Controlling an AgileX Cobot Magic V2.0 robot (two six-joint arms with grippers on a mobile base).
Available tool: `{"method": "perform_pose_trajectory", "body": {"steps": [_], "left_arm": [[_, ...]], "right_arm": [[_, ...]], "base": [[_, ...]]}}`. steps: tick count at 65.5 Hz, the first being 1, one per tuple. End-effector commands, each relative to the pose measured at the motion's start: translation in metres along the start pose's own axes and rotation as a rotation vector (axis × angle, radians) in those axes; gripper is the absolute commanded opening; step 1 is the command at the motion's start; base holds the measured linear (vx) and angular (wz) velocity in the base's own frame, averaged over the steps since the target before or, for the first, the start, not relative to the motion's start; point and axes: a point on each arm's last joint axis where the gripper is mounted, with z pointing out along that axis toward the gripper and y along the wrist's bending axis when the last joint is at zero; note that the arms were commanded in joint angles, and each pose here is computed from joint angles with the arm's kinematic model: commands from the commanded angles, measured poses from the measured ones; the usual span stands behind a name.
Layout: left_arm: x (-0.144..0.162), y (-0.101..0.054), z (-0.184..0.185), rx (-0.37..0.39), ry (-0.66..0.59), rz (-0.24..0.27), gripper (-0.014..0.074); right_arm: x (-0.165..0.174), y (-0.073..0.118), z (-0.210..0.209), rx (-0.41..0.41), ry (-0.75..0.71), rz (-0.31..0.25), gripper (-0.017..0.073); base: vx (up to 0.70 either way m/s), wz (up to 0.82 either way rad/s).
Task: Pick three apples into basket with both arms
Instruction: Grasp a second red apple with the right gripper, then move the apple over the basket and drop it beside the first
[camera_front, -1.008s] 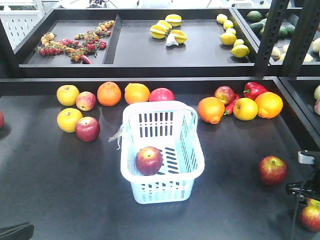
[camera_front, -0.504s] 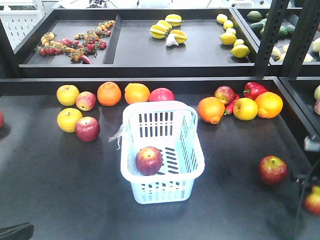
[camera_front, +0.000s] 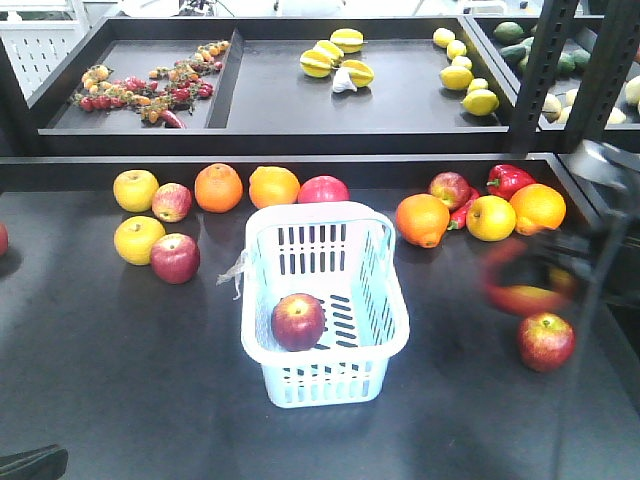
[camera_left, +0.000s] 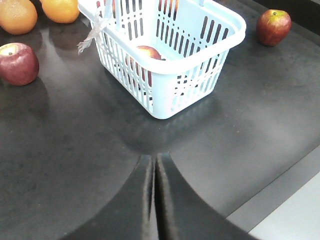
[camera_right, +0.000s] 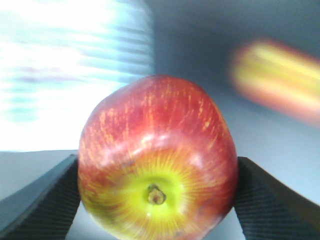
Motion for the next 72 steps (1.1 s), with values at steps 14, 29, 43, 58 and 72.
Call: {"method": "perform_pose_trajectory", "body": {"steps": [14,29,43,58,72], "left_arm": [[-0.012,0.001,-0.002,-0.015,-0.078,-0.027,-0.0006],[-0.012,0.001,-0.002,-0.015,-0.078,-0.027,-0.0006],[-0.012,0.001,-0.002,-0.015,-0.078,-0.027,-0.0006],[-0.013,0.001,-0.002,-0.015,-0.078,-0.028,-0.0006],[-0.013,0.001,-0.002,-0.015,-0.078,-0.028,-0.0006]], "right_arm": [[-0.014,0.081,0.033,-0.239,-0.108,-0.162,0.0188],[-0.037,0.106,0.080,-0.272,-0.056,-0.215,0.0195],[-0.046,0.106,0.123,-0.261,-0.008,-0.192,0.0208],[-0.050,0.109,0.153,-0.260,0.024,-0.204,0.0321],[-0.057,0.107,0.167,-0.248,0.007,-0.221,0.0543]], "base": [[0.00,0.00],[0.00,0.00],[0.00,0.00],[0.00,0.00],[0.00,0.00]]}}
